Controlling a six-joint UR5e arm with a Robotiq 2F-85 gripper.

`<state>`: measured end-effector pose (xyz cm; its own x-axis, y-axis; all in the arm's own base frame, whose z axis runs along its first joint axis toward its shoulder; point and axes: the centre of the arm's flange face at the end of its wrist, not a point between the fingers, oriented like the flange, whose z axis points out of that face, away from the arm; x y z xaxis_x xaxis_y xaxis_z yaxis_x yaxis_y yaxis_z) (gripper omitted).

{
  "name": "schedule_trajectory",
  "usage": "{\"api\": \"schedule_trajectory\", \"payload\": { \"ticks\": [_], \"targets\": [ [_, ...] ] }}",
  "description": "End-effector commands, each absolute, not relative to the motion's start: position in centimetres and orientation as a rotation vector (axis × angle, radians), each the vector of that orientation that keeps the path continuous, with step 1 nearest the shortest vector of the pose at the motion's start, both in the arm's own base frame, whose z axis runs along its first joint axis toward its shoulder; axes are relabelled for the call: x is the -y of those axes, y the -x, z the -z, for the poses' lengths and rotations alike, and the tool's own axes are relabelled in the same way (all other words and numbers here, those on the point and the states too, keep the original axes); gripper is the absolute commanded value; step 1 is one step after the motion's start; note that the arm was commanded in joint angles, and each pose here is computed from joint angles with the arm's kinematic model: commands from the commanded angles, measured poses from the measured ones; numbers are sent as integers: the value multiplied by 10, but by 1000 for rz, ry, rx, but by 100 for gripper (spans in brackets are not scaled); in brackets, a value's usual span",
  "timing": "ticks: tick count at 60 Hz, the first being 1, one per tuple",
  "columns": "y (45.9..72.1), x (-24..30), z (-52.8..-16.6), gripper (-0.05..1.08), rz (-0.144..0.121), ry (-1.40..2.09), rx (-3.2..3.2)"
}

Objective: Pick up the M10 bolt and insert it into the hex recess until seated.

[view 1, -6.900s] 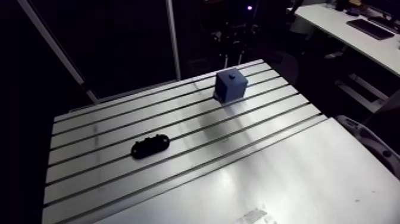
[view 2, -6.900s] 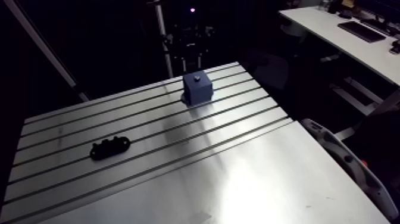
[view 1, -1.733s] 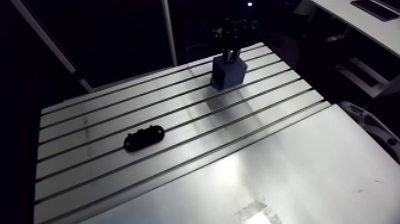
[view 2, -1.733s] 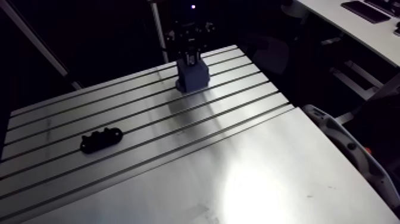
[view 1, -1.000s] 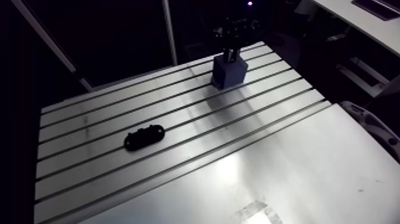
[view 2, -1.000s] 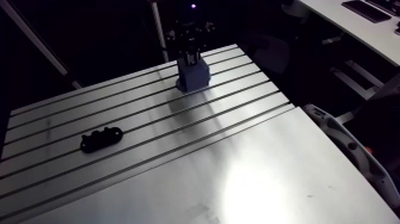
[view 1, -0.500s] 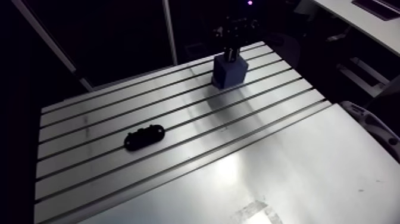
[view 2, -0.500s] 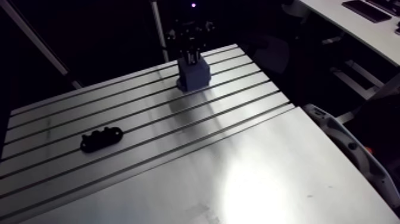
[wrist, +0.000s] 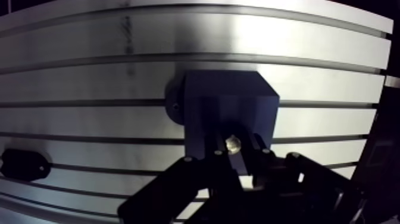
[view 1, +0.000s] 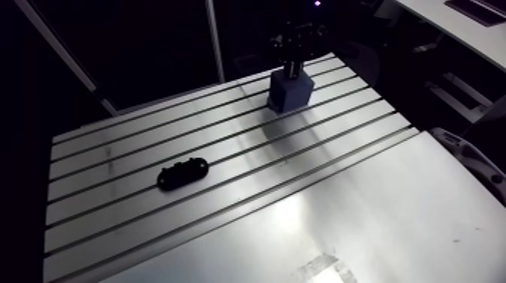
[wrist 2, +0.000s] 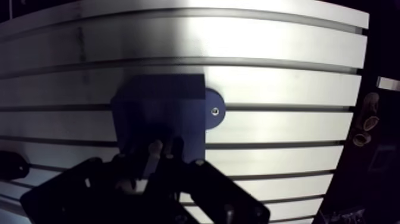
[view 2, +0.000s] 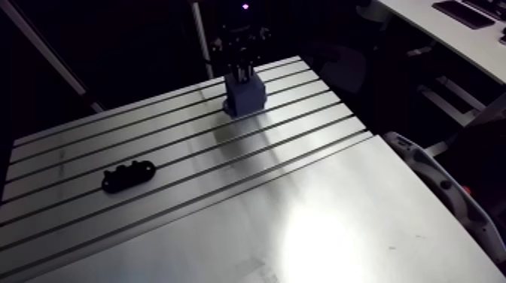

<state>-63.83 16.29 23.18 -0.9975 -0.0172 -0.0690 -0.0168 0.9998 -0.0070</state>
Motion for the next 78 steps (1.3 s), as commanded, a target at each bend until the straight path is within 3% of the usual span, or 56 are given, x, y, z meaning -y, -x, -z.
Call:
{"api": "schedule_trajectory", "payload": {
  "ticks": [1, 14, 35, 71, 78],
  "targets": [
    [639, -163, -234, 75, 16, 126, -3069],
    [641, -166, -239, 75, 14, 224, -3074],
    [638, -165, -233, 75, 47, 412, -3035],
    [641, -168, -238, 75, 32, 607, -3023],
    [642, -168, -239, 75, 19, 624, -3033]
  ]
}}
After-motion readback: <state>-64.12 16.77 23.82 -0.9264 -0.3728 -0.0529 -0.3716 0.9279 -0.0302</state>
